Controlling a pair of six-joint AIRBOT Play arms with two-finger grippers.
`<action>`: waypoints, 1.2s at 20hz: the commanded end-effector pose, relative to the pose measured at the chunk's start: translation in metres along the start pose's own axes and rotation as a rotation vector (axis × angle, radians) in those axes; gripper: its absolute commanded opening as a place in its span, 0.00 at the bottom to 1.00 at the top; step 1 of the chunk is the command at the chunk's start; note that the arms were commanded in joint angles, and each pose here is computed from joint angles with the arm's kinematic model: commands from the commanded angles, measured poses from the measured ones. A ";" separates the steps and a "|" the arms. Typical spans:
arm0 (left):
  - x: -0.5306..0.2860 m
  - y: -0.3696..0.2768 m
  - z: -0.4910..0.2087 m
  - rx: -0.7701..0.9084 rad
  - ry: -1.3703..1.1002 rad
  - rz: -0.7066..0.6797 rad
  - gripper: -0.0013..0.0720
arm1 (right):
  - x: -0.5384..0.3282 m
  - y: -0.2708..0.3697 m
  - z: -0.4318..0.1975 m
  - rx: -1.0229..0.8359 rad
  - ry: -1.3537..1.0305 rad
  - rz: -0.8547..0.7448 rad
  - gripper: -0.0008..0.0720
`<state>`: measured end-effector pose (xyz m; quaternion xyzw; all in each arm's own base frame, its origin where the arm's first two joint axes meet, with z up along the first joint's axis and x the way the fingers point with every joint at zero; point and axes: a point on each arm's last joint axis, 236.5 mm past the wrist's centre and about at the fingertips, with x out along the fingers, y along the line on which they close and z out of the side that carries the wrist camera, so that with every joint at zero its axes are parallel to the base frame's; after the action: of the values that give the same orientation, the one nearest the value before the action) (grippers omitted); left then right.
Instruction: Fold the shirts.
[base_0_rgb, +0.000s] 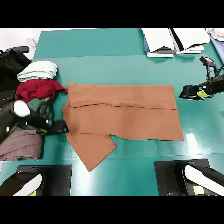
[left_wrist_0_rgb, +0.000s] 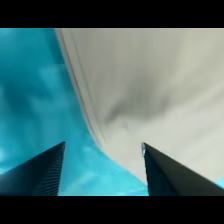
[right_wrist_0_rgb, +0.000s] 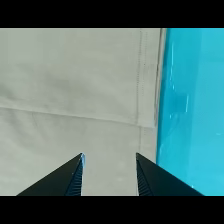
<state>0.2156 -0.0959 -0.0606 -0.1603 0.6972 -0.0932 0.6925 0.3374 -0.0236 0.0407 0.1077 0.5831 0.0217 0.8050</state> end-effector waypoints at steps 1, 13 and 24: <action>0.031 -0.013 -0.047 -0.095 0.041 -0.119 0.79 | -0.012 0.004 -0.002 -0.007 -0.041 -0.001 0.54; 0.029 -0.083 -0.033 0.108 -0.069 -0.155 0.05 | -0.037 -0.029 -0.038 0.088 0.032 -0.034 0.53; 0.016 -0.092 -0.018 0.148 -0.118 -0.159 0.05 | 0.068 -0.051 -0.201 0.518 0.408 0.148 0.76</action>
<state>0.2028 -0.1881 -0.0447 -0.1684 0.6374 -0.1885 0.7279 0.1760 -0.0566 -0.0706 0.2974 0.7048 -0.0658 0.6407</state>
